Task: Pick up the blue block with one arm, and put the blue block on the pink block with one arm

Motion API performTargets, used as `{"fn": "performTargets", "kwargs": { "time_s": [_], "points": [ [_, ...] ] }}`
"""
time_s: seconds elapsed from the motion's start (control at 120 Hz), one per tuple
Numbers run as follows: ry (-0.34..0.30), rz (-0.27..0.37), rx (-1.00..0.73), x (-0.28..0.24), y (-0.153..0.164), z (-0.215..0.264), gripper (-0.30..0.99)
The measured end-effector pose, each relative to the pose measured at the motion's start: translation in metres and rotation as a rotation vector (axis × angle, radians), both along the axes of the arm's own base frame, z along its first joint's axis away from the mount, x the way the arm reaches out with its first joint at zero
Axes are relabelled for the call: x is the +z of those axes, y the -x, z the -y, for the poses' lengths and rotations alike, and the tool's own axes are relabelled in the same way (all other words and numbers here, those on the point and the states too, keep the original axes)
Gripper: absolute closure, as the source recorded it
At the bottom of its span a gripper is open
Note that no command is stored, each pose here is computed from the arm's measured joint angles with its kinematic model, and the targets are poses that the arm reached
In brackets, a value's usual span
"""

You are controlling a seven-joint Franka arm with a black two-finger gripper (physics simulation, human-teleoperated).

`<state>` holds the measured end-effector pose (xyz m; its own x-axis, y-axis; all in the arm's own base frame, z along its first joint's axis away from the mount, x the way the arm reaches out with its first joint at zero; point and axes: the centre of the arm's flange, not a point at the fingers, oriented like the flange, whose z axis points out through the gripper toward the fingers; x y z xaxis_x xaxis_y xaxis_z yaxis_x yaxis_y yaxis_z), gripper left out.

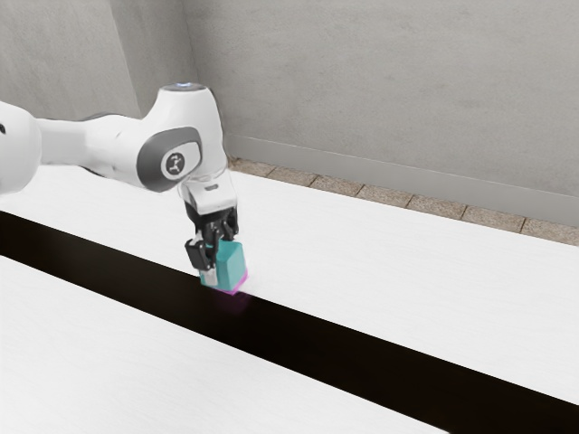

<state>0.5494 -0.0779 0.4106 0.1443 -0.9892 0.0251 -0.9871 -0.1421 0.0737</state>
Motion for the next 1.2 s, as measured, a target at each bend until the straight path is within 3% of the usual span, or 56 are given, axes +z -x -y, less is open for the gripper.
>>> {"fn": "performTargets", "kwargs": {
  "time_s": [0.108, 0.167, 0.45, 0.7, 0.917, 1.2],
  "points": [
    [-0.005, -0.016, 0.085, -0.002, -0.018, -0.085, 0.29],
    [-0.008, -0.036, 0.085, -0.009, -0.022, -0.104, 0.29],
    [-0.012, -0.05, -0.014, -0.02, -0.049, -0.123, 0.3],
    [-0.088, -0.007, -0.088, -0.014, -0.064, -0.147, 0.29],
    [-0.084, 0.031, -0.105, -0.022, -0.096, -0.17, 0.28],
    [-0.052, 0.042, -0.154, -0.041, -0.12, -0.161, 0.28]
  ]
}}
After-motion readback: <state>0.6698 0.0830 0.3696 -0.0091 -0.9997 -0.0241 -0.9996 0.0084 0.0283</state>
